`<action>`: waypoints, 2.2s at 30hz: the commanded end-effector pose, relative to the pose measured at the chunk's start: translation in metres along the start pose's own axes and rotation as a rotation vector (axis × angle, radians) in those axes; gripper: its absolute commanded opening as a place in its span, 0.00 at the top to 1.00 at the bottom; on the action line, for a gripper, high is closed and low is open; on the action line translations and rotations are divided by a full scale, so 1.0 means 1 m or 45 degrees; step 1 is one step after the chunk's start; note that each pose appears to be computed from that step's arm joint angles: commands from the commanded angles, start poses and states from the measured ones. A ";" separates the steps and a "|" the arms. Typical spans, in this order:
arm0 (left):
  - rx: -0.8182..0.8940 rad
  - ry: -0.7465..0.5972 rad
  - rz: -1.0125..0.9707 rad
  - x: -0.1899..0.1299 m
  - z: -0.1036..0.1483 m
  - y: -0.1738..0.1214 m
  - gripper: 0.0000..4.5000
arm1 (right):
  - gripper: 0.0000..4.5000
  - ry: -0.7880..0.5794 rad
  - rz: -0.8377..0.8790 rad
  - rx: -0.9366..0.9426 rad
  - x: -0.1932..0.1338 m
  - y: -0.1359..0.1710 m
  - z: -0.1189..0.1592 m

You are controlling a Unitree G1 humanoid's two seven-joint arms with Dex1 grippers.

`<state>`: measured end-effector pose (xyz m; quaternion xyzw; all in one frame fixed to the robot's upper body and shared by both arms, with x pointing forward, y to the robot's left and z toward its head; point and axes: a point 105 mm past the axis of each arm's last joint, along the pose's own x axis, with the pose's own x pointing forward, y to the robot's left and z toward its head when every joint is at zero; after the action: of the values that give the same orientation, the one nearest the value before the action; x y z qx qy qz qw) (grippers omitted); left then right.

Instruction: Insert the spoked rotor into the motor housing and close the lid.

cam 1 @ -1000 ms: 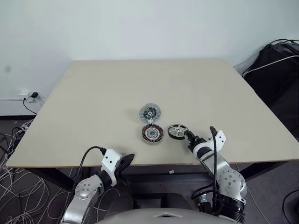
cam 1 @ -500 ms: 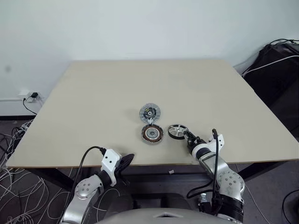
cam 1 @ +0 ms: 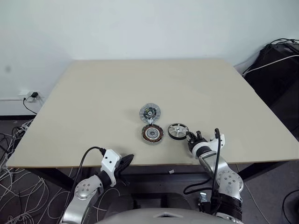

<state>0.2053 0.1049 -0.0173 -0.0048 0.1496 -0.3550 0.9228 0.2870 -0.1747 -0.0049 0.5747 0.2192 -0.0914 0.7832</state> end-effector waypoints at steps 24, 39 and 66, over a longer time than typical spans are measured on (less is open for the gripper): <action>0.033 -0.055 -0.003 -0.001 0.015 -0.002 1.00 | 0.91 0.375 0.385 -0.087 -0.008 0.066 -0.078; 0.033 -0.059 -0.001 0.000 0.016 -0.001 1.00 | 0.91 0.363 0.370 -0.129 0.005 0.067 -0.079; 0.037 -0.065 -0.014 0.004 0.021 -0.001 1.00 | 0.32 0.201 0.499 -0.220 -0.015 0.090 -0.042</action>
<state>0.2068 0.1023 -0.0124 -0.0065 0.1492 -0.3571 0.9221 0.2963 -0.1039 0.0512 0.5433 0.2016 0.1179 0.8064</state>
